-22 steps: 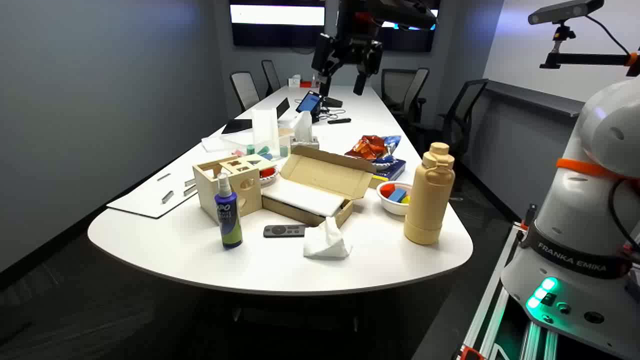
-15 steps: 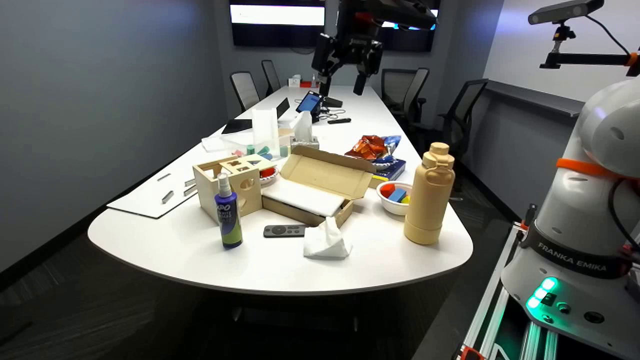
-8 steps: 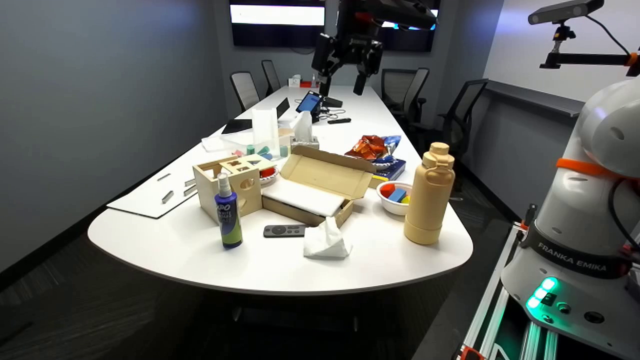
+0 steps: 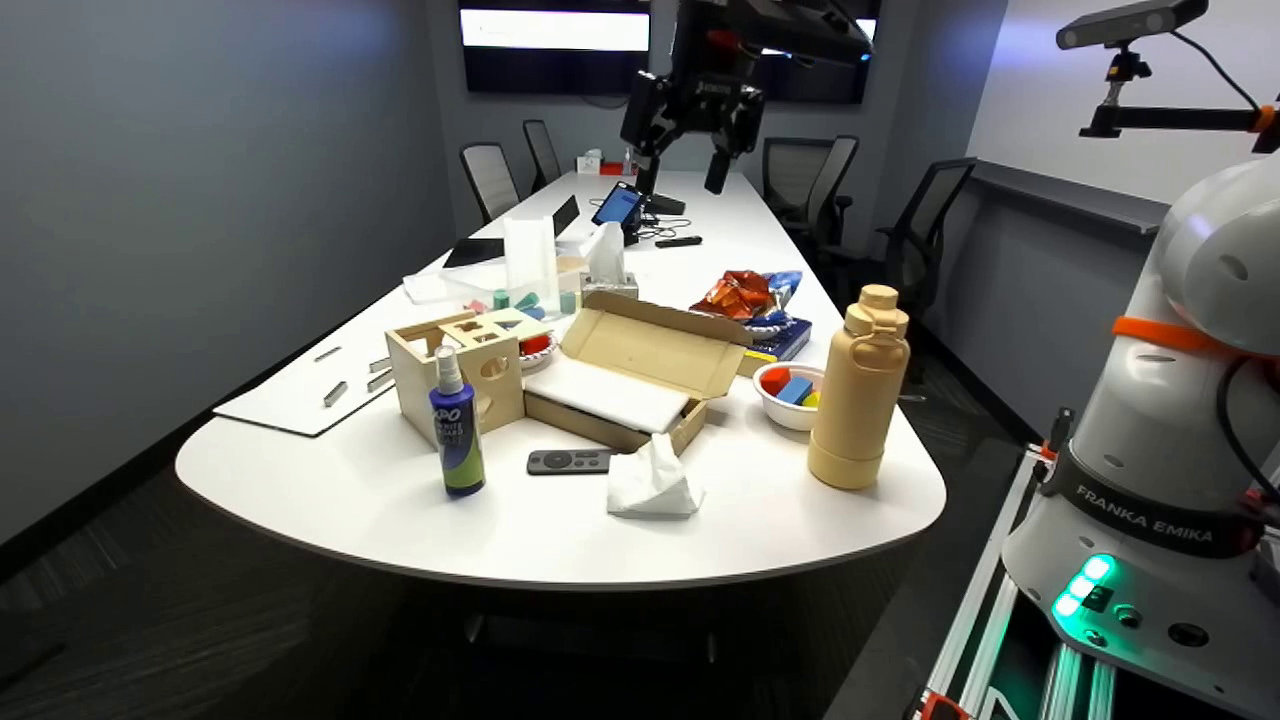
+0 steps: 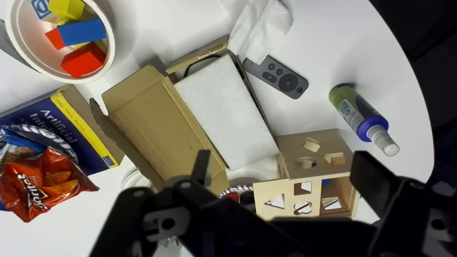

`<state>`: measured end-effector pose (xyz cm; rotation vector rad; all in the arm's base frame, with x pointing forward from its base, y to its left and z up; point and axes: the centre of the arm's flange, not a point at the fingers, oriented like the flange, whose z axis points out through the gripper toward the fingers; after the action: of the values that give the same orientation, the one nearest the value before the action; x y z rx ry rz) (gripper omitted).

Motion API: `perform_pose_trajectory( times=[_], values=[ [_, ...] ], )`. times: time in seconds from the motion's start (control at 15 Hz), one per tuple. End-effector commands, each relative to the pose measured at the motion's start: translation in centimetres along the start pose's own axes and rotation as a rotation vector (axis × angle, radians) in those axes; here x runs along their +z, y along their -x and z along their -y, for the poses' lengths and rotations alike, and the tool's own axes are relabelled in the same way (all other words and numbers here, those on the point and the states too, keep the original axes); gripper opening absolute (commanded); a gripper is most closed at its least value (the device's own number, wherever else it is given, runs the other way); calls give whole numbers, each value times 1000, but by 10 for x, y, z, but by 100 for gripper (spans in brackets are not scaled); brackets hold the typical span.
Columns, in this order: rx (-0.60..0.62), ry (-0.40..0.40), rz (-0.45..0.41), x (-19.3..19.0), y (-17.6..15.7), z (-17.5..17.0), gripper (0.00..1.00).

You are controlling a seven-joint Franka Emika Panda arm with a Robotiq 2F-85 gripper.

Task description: Put the styrofoam on the table

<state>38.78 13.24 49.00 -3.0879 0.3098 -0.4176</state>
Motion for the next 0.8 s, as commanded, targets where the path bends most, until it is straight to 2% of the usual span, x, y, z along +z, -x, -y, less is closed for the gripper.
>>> perform_pose_trajectory(
  times=[0.0,0.27,0.73],
  values=[
    [135,-37,-14,39,-4,6,100],
    [286,-33,-34,77,-7,7,100],
    [535,-41,-78,135,-3,-22,100]
  ],
)
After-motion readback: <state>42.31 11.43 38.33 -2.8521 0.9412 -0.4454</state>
